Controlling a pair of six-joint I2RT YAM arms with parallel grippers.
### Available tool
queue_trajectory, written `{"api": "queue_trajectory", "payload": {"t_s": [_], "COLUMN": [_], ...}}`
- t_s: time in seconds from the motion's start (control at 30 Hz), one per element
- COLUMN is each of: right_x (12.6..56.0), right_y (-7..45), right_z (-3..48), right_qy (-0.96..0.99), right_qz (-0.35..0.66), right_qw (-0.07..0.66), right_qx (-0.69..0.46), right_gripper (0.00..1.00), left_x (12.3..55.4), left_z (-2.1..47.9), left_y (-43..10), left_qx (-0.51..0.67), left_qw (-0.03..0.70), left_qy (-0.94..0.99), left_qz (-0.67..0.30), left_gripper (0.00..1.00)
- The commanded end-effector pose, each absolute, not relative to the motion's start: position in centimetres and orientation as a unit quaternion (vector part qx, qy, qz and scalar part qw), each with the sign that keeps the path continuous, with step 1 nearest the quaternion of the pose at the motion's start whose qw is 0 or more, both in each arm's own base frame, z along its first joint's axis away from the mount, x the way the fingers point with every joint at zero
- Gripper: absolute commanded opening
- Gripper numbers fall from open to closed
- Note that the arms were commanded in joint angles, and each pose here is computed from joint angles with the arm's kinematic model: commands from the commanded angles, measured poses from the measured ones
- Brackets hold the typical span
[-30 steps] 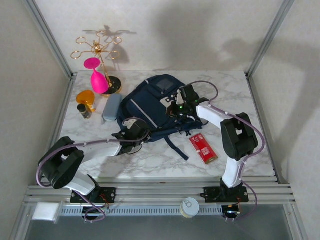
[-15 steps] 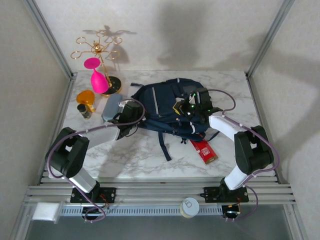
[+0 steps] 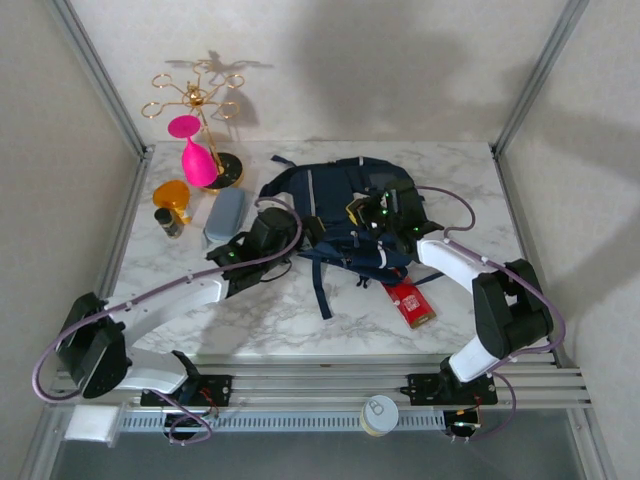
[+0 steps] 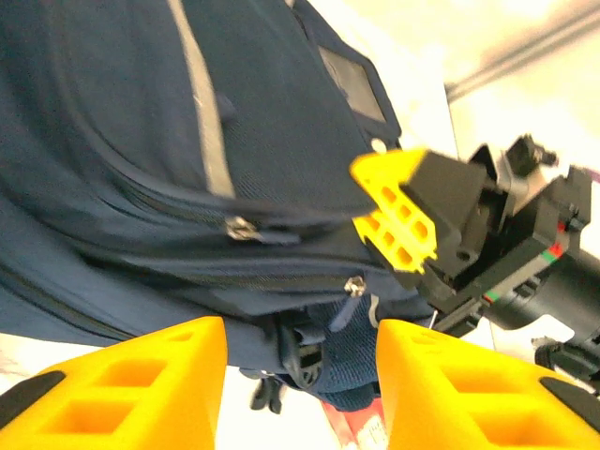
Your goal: Pack books, pencil case, and school supplies into a backpack
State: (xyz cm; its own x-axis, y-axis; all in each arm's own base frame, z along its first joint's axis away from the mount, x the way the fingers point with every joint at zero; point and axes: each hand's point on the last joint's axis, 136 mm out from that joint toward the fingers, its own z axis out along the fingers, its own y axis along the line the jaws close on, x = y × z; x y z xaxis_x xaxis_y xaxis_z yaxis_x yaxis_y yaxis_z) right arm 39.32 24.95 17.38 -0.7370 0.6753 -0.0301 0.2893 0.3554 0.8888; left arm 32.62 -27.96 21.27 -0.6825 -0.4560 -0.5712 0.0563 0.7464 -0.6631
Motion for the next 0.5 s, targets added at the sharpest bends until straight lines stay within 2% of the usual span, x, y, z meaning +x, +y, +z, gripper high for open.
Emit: {"api": "queue_trajectory", "payload": {"t_s": [0.0, 0.2, 0.47], "right_x": [40.3, 40.2, 40.2], "right_y": [26.1, 26.2, 26.4], "right_z": [28.3, 29.2, 28.9], "right_qy": [0.712, 0.71, 0.709], "right_qz": [0.598, 0.601, 0.606], "right_qw": [0.262, 0.257, 0.245], "right_qx": [0.26, 0.261, 0.265], "right_gripper": [0.0, 0.0, 0.0], "left_x": [31.5, 31.5, 33.0], "left_z": [19.8, 19.1, 16.1], "left_y": [-31.2, -36.6, -37.4], "left_qx": [-0.07, 0.009, 0.008], "left_qw": [0.35, 0.34, 0.334], "left_qy": [0.875, 0.888, 0.904], "left_qz": [-0.326, -0.309, -0.265], "left_gripper": [0.45, 0.45, 0.42]}}
